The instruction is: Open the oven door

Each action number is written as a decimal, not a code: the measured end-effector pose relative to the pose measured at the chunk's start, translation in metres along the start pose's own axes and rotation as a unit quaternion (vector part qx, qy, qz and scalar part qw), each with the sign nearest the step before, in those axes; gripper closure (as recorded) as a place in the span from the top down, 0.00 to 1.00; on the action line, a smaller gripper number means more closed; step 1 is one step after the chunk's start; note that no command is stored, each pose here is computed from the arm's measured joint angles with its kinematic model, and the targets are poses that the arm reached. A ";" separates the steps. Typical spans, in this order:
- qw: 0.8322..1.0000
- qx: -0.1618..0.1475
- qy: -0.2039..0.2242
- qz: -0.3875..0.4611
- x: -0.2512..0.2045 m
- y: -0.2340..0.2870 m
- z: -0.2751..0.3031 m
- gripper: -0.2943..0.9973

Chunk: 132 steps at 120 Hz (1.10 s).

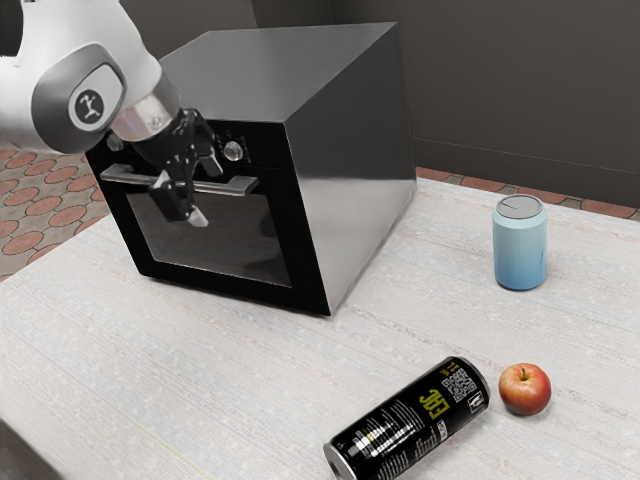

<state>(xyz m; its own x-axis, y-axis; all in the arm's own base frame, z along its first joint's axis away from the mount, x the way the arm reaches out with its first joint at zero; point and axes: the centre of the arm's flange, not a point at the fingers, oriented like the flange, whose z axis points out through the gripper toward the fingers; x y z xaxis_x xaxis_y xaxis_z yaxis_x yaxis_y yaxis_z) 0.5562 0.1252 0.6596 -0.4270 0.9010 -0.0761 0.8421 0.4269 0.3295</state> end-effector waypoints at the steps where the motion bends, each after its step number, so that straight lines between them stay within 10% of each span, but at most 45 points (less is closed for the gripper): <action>1: 1.000 -0.002 0.000 -0.001 0.001 0.000 0.000 0.77; 31: 0.998 -0.033 0.016 -0.051 0.067 0.019 -0.003 0.77; 132: 0.998 -0.046 0.010 -0.038 0.059 0.015 0.013 0.77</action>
<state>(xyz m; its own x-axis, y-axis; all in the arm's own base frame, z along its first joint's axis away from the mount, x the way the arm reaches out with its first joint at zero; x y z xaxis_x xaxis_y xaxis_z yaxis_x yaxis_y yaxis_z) 0.5484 0.1861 0.6475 -0.4951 0.8646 -0.0862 0.7742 0.4840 0.4078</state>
